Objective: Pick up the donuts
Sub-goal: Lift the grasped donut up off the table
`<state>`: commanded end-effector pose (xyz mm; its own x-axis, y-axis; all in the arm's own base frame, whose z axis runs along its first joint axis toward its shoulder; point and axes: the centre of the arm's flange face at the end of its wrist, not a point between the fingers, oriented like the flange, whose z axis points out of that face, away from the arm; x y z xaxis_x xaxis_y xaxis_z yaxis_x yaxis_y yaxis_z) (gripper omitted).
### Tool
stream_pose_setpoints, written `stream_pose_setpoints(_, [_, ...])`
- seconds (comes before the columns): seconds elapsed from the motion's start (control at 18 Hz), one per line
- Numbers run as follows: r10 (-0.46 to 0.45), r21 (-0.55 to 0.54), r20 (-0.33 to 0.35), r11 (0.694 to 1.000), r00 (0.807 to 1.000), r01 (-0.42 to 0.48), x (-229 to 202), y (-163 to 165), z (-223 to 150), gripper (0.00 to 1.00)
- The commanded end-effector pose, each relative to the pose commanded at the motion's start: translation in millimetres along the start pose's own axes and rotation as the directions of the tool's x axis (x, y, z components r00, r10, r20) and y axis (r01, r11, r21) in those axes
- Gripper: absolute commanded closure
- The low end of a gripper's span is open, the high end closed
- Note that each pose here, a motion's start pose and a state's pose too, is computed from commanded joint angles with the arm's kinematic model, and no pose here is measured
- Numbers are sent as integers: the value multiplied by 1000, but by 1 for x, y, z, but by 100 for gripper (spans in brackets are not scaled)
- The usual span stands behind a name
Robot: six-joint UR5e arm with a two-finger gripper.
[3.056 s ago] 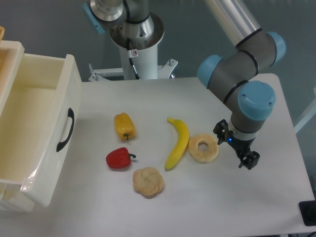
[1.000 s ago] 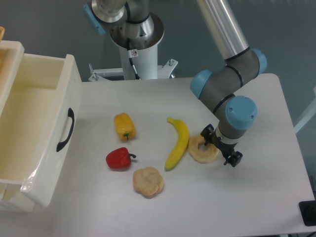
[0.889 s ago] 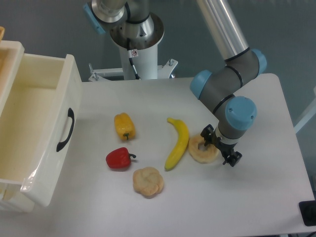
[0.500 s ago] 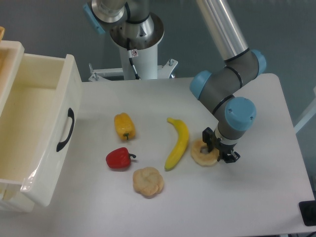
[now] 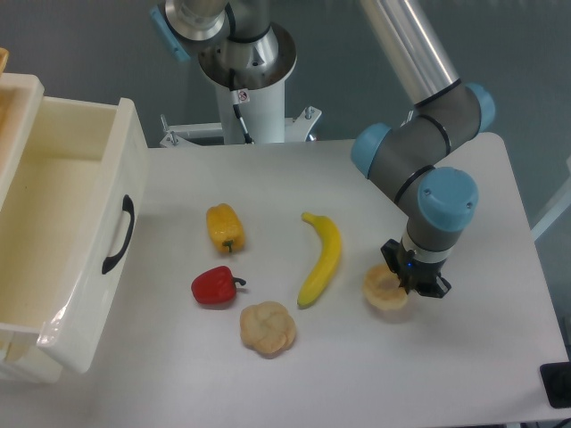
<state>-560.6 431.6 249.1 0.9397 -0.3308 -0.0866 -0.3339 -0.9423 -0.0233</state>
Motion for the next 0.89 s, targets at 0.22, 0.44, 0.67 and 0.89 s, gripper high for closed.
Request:
stream_pose_setpoints(0.22, [1,-2,-12,1000,1000,-1,-25,-3,-30,100])
stream_pose_setpoints(0.44, [9,2,-5,1000,1000,-9,-36,-4,-54,100])
stream_pose_setpoints(0.67, [7,-7,-30,1000,1000,-7,-46,-4,-78,100])
stream_pose_setpoints(0.89, [13,-42,-28,999,1000,-15,-48,-4,-82,100])
